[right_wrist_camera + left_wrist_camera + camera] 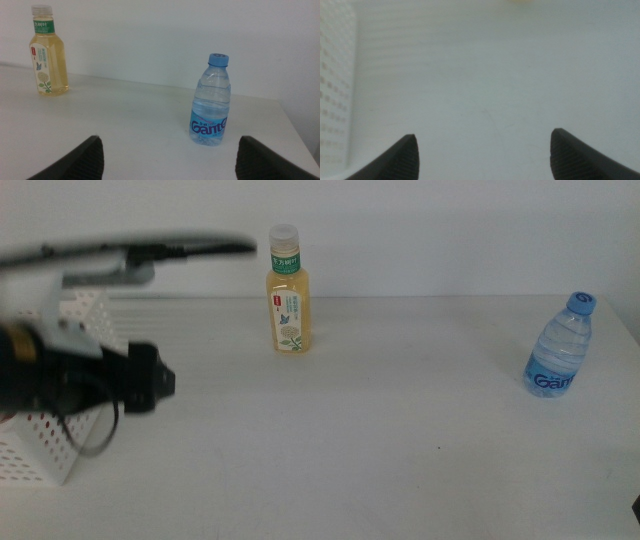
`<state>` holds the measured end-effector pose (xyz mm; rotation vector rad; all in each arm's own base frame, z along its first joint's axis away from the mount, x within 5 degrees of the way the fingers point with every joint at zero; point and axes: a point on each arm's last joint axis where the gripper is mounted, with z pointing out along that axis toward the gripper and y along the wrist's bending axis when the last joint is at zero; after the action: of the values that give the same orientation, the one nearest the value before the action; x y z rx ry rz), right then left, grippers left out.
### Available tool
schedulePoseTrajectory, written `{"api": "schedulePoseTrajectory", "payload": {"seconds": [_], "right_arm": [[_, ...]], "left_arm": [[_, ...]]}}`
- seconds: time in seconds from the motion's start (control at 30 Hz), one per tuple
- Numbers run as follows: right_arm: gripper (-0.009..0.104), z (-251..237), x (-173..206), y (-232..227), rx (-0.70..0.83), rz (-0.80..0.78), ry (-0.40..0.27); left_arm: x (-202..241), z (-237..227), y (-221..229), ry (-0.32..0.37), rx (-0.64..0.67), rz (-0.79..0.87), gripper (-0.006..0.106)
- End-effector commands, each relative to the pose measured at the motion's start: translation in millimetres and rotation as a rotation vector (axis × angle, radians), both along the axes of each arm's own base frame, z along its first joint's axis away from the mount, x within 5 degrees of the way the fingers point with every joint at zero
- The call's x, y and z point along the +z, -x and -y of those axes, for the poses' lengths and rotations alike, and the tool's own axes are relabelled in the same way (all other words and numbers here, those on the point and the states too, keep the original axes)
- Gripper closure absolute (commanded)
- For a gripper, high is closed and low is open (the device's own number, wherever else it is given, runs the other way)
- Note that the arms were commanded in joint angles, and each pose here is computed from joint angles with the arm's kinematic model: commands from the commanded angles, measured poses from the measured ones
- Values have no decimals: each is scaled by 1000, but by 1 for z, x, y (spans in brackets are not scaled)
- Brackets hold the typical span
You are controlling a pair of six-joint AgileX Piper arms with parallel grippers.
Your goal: Use arms to grab the bottles and put them into the dustbin to the left of the table.
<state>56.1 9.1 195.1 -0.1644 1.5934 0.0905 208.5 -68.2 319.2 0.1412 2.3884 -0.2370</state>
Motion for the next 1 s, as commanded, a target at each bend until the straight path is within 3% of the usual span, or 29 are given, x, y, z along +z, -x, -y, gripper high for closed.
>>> {"api": "schedulePoseTrajectory", "payload": {"seconds": [0.0,0.43,0.8,0.97], "right_arm": [[24,1,11,3,-5,112,-1],[24,1,11,3,-5,112,-1],[24,1,11,3,-5,112,-1],[24,1,11,3,-5,112,-1]], "left_arm": [[3,2,8,68,-9,150,19],[-64,-3,28,202,-14,471,18],[-103,10,11,159,-139,602,18],[-112,14,-4,201,-113,682,18]]}}
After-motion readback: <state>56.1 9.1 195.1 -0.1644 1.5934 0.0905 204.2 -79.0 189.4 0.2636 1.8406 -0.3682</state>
